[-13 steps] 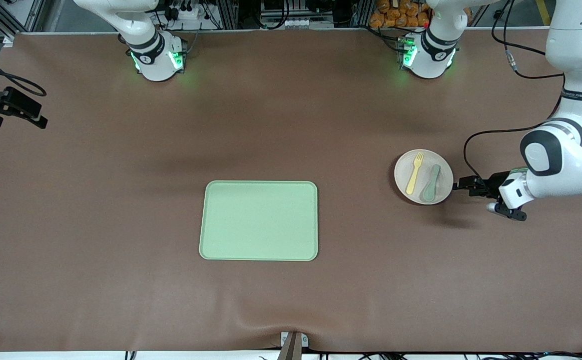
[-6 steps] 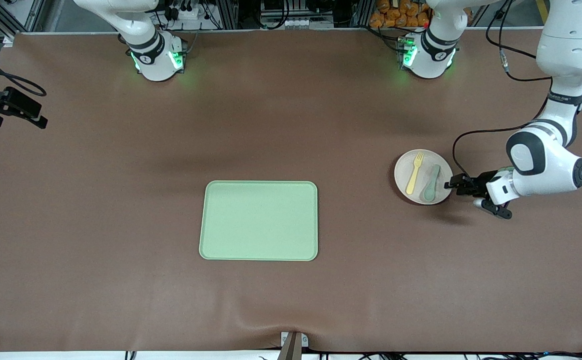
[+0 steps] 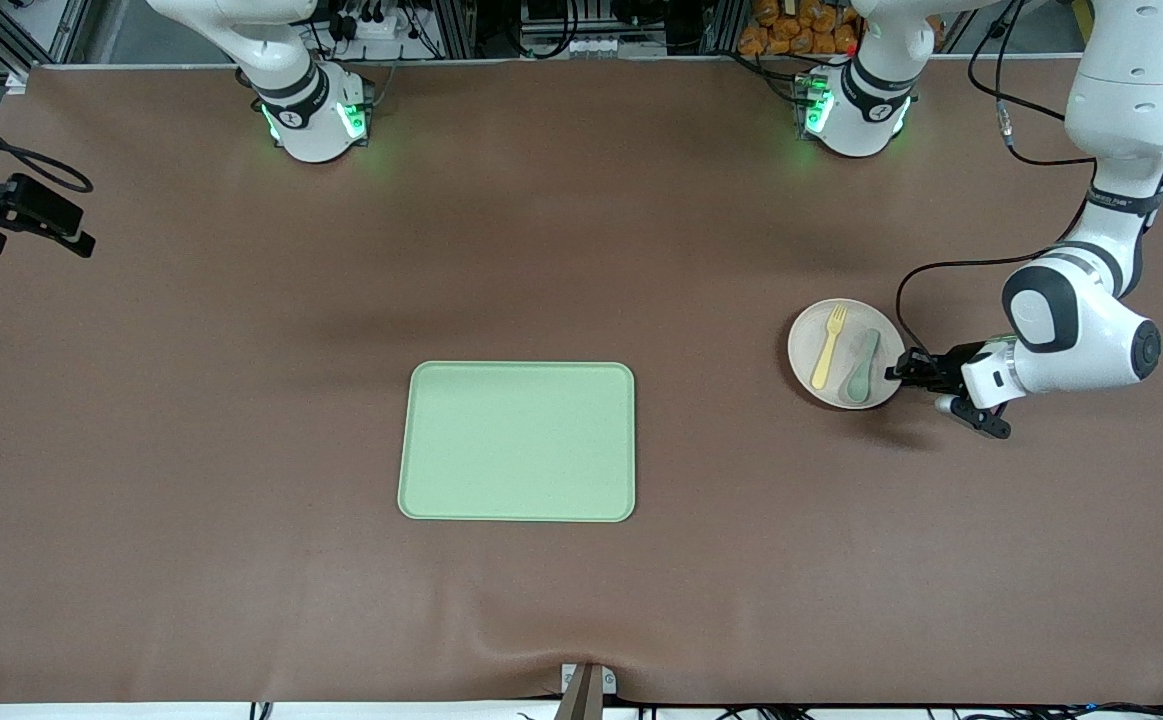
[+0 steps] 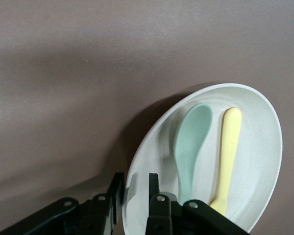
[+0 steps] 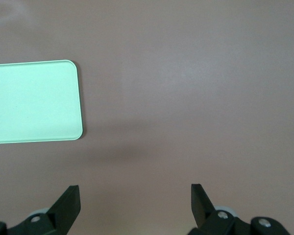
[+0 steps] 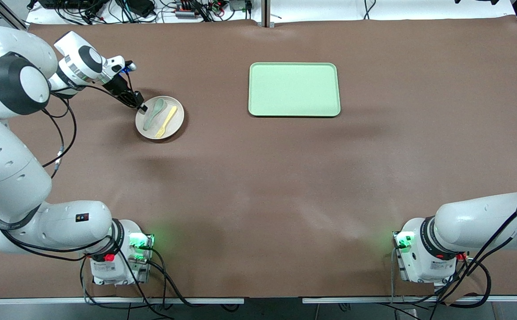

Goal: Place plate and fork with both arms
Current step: 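Grip the plate rim with the left gripper and lift slightly, then carry the plate with the left gripper onto the green tray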

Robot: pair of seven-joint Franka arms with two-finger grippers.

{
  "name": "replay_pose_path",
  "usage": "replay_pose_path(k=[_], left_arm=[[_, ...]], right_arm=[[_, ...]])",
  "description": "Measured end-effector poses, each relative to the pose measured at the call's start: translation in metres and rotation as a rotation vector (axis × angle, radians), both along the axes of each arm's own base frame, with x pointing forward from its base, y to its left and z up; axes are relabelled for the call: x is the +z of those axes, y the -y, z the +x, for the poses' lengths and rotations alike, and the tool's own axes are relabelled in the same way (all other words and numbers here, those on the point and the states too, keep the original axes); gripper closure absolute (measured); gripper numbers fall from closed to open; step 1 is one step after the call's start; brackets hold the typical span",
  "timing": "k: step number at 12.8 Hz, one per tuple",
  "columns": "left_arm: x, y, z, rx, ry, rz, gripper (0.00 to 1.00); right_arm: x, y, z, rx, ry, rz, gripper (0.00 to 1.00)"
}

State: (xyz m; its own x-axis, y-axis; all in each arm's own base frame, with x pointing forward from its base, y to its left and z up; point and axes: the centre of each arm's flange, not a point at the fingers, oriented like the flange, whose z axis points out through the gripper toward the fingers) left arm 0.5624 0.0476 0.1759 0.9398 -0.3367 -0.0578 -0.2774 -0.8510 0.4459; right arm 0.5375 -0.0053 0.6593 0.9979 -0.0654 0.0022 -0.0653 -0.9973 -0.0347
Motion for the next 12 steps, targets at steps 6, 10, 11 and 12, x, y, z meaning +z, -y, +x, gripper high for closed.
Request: replay_pose_path(k=[6,10,11,12], left_arm=[[0.0,0.01,0.002,-0.022,0.008,-0.006,0.96],[0.012,0.033,0.017,-0.058,0.049,-0.021,0.96],[0.02,0.044,0.025,-0.063,0.066,-0.028,0.96],[0.028,0.056,0.034,-0.052,0.075,-0.032,0.96]], right_arm=[[0.0,0.0,0.0,0.0,0.0,0.0,0.0],[0.0,0.0,0.0,0.0,0.0,0.0,0.0],[0.0,0.0,0.0,0.0,0.0,0.0,0.0],[0.0,0.0,0.0,0.0,0.0,0.0,0.0]])
